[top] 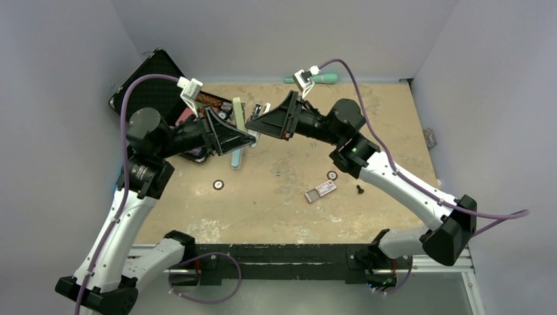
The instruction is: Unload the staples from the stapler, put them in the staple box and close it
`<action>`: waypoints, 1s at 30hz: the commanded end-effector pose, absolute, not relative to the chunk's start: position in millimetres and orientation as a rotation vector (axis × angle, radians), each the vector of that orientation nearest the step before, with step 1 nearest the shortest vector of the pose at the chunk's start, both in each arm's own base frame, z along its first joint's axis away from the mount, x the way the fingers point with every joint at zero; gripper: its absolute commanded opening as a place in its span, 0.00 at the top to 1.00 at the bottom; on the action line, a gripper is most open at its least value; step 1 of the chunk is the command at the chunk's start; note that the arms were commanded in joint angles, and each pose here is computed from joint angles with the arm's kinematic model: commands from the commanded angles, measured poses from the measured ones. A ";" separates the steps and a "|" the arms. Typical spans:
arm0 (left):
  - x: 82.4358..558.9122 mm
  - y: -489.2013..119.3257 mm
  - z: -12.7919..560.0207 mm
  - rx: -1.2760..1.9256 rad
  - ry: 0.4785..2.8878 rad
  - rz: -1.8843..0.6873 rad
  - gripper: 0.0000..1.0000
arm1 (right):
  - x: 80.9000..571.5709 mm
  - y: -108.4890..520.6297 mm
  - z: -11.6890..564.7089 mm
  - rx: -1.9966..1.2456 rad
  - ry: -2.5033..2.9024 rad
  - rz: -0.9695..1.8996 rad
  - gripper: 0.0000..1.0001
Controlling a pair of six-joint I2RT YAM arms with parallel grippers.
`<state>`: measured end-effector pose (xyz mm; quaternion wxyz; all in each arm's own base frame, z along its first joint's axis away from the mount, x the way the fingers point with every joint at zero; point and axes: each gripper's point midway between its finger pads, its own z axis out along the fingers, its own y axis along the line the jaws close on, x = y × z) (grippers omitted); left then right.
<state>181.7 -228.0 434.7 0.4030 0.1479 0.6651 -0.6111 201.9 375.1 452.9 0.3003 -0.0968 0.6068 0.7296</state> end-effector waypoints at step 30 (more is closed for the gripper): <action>261.1 -196.5 213.7 0.201 2.361 -0.580 1.00 | 234.9 246.1 317.9 0.264 2.145 0.919 0.04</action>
